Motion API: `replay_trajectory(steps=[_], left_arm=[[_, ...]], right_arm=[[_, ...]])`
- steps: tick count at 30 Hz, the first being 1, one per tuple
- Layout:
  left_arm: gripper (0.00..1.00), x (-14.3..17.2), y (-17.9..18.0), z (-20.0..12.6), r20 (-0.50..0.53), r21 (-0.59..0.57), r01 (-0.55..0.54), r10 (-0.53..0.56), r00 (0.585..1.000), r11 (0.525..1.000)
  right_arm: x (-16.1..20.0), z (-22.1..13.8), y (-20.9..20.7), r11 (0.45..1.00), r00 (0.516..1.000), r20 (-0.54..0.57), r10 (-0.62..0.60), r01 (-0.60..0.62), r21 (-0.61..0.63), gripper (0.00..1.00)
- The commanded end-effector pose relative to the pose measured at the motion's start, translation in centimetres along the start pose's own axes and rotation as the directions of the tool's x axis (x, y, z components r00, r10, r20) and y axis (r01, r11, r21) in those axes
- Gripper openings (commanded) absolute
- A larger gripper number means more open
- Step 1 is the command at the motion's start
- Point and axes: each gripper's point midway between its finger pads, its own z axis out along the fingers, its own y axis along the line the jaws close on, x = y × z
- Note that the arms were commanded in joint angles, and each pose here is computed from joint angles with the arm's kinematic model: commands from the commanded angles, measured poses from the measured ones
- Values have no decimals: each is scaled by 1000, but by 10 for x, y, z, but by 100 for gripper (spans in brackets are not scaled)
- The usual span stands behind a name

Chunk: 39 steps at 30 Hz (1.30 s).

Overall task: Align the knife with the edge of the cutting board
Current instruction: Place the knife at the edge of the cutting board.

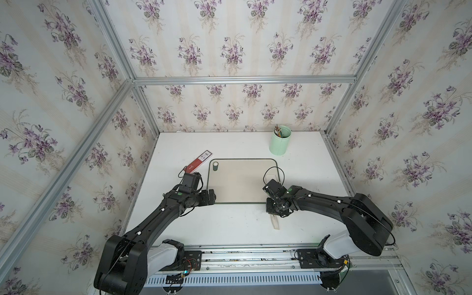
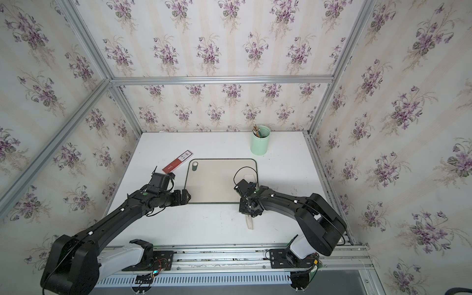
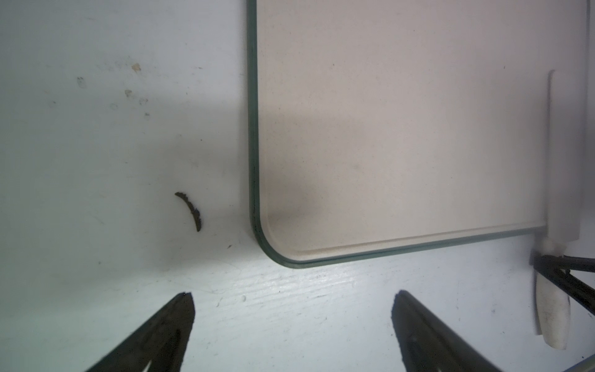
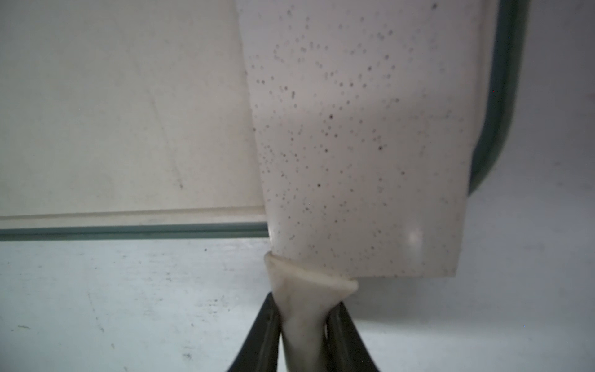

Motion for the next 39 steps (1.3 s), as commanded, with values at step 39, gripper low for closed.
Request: replay_trajectory(steps=[39], left_arm=[[99,-2,1,1,8,-7,-11,11,1000,1000]], right_arm=[[-14,1,-8,999,998,55,17,-18,29,0]])
